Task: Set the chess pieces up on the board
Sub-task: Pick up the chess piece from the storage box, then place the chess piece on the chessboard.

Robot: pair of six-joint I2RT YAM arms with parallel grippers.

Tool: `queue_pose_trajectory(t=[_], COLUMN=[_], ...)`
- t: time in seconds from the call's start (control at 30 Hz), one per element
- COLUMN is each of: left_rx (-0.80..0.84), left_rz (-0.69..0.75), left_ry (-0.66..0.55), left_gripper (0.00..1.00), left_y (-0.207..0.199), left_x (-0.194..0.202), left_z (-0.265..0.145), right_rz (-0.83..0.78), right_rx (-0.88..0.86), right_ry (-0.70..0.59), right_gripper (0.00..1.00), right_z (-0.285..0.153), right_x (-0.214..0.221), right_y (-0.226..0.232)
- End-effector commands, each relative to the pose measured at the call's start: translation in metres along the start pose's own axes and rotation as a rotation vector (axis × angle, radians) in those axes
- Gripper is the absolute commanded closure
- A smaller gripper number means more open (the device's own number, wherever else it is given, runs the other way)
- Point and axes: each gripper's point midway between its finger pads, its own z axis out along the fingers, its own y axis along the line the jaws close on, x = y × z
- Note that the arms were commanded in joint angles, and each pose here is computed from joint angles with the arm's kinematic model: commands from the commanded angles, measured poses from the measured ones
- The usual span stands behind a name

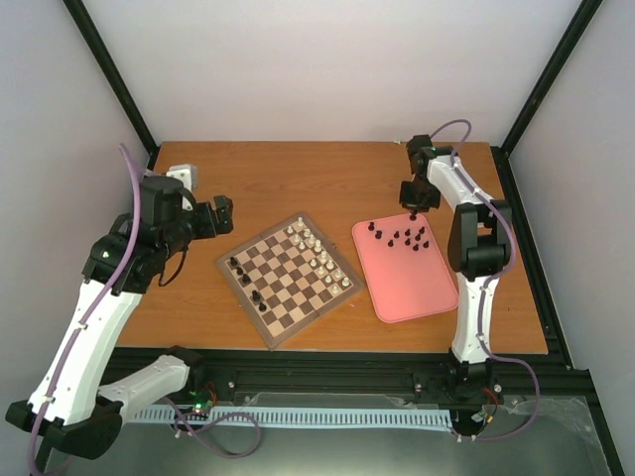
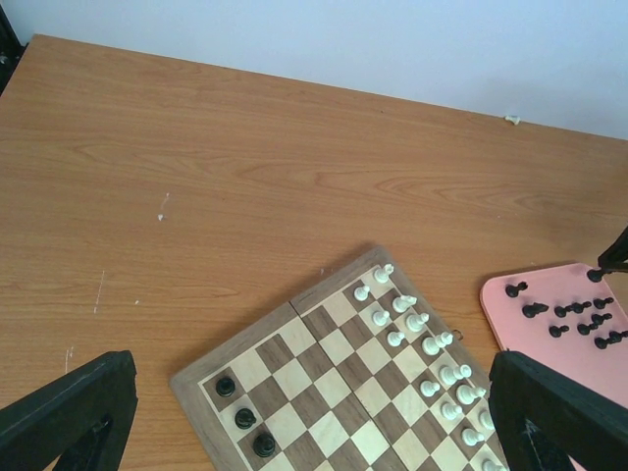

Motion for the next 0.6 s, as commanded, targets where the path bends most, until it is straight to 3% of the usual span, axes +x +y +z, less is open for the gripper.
queue_pose_trajectory(t=[0.0,0.27,0.57], left_rx=[0.022,0.034,0.058], left_rz=[-0.017,-0.025,-0.044], left_ry=[-0.031,-0.037,-0.065], left_gripper=[0.0,0.0,0.0], left_y=[-0.001,0.002,0.005], left_x=[-0.005,-0.001,0.003], left_z=[-0.012,-0.024,-0.045], right_rz=[-0.012,-0.214,-0.518], right_rx=[-0.108,-0.249,-0.356], right_ry=[-0.135,-0.158,-0.088], right_gripper=[0.97,0.97,0.97], right_z=[-0.081,-0.143,-0.154], right_x=[-0.004,0.053,0.164], right_y=[0.025,0.142,0.285])
